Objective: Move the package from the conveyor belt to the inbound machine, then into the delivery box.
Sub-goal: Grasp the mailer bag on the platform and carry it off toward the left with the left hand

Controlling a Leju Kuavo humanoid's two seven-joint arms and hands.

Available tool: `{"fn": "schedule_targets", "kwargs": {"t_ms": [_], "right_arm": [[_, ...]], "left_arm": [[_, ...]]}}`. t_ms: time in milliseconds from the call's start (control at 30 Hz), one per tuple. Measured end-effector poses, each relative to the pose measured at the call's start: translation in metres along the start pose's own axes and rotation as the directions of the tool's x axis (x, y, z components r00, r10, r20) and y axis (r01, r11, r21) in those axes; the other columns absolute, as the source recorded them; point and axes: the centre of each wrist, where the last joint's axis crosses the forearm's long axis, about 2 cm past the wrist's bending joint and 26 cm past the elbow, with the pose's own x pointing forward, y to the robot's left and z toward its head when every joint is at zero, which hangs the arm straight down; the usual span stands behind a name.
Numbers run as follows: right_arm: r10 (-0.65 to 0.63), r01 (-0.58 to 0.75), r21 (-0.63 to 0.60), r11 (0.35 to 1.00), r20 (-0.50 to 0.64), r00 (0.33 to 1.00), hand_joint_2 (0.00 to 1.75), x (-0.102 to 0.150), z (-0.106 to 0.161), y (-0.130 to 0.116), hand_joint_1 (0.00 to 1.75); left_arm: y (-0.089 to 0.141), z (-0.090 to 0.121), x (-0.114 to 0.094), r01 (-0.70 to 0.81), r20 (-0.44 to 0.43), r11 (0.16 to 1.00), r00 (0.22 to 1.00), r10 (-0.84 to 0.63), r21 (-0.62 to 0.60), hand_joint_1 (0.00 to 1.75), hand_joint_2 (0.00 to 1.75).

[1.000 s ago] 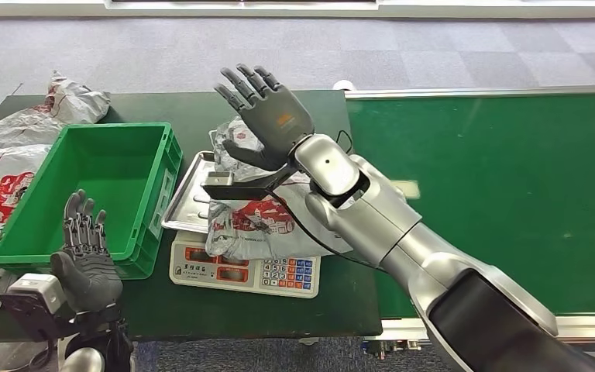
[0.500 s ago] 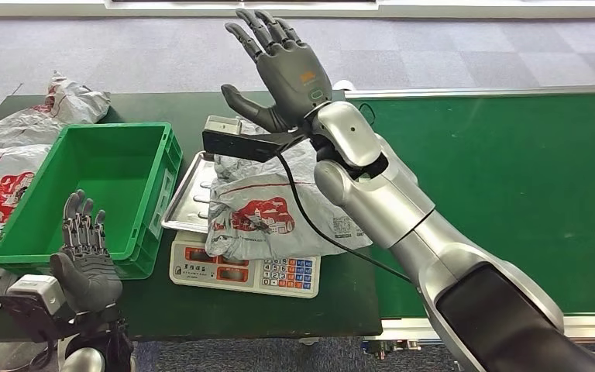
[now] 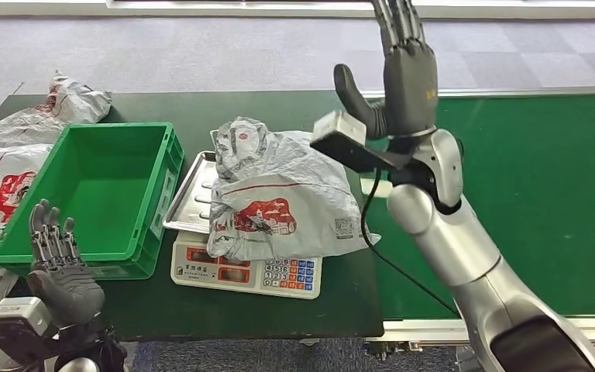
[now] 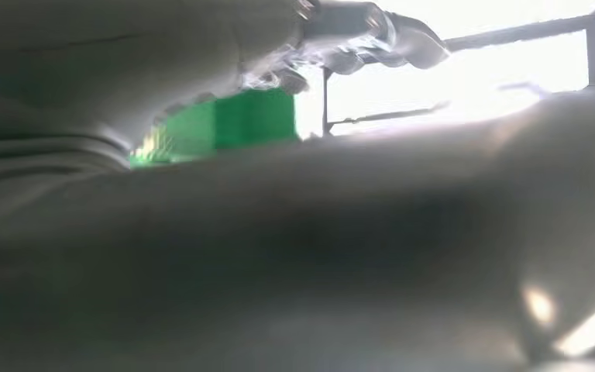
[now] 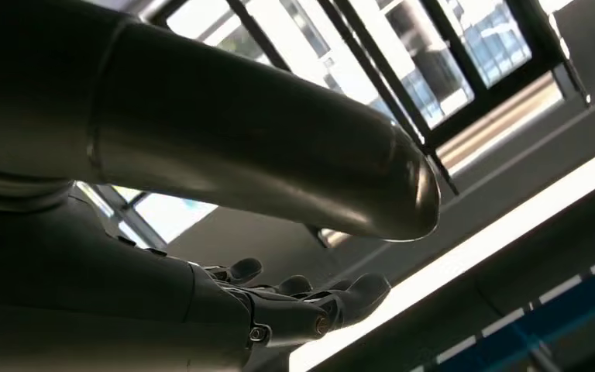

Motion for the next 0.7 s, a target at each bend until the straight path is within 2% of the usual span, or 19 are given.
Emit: {"fn": "schedule_targets", "kwargs": {"t_ms": [133,200,267,367,467,567,700], "right_arm": [[0.114,-0.106,-0.176,0.979,0.031,0.993,0.0,0.012,0.093,-0.036,0.0],[0.132,-0.123,-0.202,0.972,0.029,0.991,0.87,0.02,0.116,-0.051,0.0],[0.146,-0.136,-0.214,0.967,0.035,0.989,1.75,0.025,0.126,-0.062,0.0],[0.139,-0.108,-0.282,0.953,0.092,0.986,1.75,0.044,0.142,-0.076,0.0],[0.183,-0.084,-0.463,0.882,0.173,0.968,1.75,0.078,0.156,-0.101,0.0],[0.206,-0.112,-0.56,0.821,0.107,0.973,1.75,0.102,0.166,-0.122,0.0],[0.198,-0.142,-0.607,0.782,0.026,0.98,1.75,0.113,0.171,-0.131,0.0]], "left_arm": [[0.01,0.006,0.006,0.081,0.033,0.993,0.996,-0.085,0.088,0.0,0.0],[0.012,0.007,0.008,0.092,0.042,0.99,0.994,-0.096,0.104,0.0,0.0],[0.012,0.006,0.01,0.094,0.051,0.989,0.994,-0.1,0.11,0.0,0.0],[0.012,0.007,0.012,0.137,0.075,0.985,0.987,-0.145,0.104,0.0,0.0],[0.014,0.009,0.015,0.205,0.091,0.977,0.973,-0.21,0.065,0.0,0.0],[0.016,0.005,0.017,0.282,0.095,0.959,0.955,-0.28,-0.007,0.0,0.0],[0.016,-0.014,0.02,0.457,0.15,0.881,0.886,-0.438,-0.123,0.0,0.0]]}}
